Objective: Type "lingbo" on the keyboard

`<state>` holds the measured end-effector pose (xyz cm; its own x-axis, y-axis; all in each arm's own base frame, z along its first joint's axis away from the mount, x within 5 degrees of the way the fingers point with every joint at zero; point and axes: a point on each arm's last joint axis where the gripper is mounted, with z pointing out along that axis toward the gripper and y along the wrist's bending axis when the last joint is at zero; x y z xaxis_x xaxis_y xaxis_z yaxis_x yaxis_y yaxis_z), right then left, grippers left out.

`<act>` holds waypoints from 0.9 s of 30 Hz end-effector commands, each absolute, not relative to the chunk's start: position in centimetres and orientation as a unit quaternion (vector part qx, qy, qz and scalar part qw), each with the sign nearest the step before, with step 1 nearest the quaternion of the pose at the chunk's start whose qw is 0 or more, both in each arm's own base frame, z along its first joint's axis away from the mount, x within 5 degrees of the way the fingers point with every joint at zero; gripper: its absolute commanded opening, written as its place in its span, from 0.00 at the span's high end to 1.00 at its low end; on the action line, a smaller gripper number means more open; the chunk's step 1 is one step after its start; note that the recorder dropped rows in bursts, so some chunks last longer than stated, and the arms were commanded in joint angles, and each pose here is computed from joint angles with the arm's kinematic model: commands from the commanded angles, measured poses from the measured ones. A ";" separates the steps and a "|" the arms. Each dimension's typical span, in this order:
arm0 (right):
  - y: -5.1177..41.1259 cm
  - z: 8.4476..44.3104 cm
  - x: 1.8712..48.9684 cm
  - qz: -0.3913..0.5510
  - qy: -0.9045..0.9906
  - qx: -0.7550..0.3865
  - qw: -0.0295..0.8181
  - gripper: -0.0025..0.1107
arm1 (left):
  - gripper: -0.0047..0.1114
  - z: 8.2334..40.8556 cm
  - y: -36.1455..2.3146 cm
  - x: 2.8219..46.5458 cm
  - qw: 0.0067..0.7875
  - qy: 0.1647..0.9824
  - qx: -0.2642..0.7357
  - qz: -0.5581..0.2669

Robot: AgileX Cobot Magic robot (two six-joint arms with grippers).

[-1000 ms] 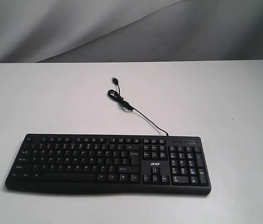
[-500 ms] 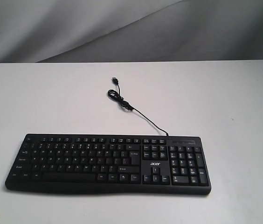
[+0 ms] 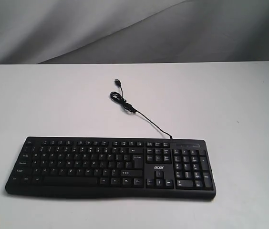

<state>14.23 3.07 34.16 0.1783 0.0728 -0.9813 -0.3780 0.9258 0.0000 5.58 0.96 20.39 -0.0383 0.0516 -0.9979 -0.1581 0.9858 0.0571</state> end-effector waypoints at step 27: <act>25.6 22.8 36.8 0.103 0.808 -0.468 0.342 0.98 | 0.96 20.3 0.9 5.6 0.696 0.714 -0.035 0.073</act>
<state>36.88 24.54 21.26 -0.3661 -0.6999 -0.6133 -0.7639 0.6024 -0.2314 5.58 0.96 20.39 -0.0383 0.0516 -0.9979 -0.1581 0.9858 0.0571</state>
